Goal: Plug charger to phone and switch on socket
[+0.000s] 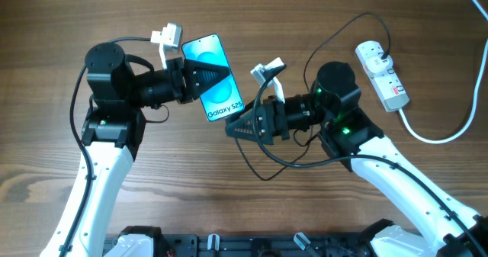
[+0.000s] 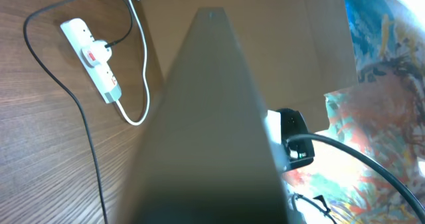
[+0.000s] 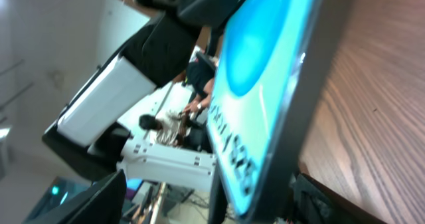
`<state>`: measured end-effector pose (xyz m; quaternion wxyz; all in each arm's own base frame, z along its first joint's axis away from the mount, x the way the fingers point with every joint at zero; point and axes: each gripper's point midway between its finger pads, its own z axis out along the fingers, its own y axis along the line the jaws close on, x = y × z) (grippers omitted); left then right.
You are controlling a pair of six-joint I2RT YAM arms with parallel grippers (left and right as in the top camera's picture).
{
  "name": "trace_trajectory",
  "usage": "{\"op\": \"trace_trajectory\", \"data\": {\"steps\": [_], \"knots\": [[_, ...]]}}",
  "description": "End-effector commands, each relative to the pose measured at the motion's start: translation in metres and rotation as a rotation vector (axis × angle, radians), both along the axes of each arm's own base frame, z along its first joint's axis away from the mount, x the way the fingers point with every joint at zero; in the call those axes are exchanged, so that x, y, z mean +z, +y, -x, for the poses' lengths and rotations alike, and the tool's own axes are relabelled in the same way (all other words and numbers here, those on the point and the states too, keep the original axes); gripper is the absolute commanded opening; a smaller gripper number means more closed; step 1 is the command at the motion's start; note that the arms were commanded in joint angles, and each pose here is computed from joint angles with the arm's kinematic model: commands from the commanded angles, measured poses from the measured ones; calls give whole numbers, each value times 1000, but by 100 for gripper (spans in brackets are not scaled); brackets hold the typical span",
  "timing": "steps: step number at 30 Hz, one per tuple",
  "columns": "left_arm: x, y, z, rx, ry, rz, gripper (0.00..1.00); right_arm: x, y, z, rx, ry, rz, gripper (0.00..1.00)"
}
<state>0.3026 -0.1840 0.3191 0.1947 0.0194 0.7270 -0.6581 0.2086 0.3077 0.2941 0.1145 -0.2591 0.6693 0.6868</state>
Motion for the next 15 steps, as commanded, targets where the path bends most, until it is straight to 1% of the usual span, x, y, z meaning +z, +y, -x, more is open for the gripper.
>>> {"op": "trace_trajectory", "data": {"steps": [1,3,5,15], "knots": [[4,1,2,9,-41,-7,4,8,-2,9,61,-42,-21,86],[4,1,2,8,-39,-6,4,8,-1,6,45,-42,-20,90],[2,1,3,5,-30,-8,4,8,0,3,25,-44,-18,100],[2,1,3,5,-33,-9,4,8,-1,5,39,-43,-19,100]]}}
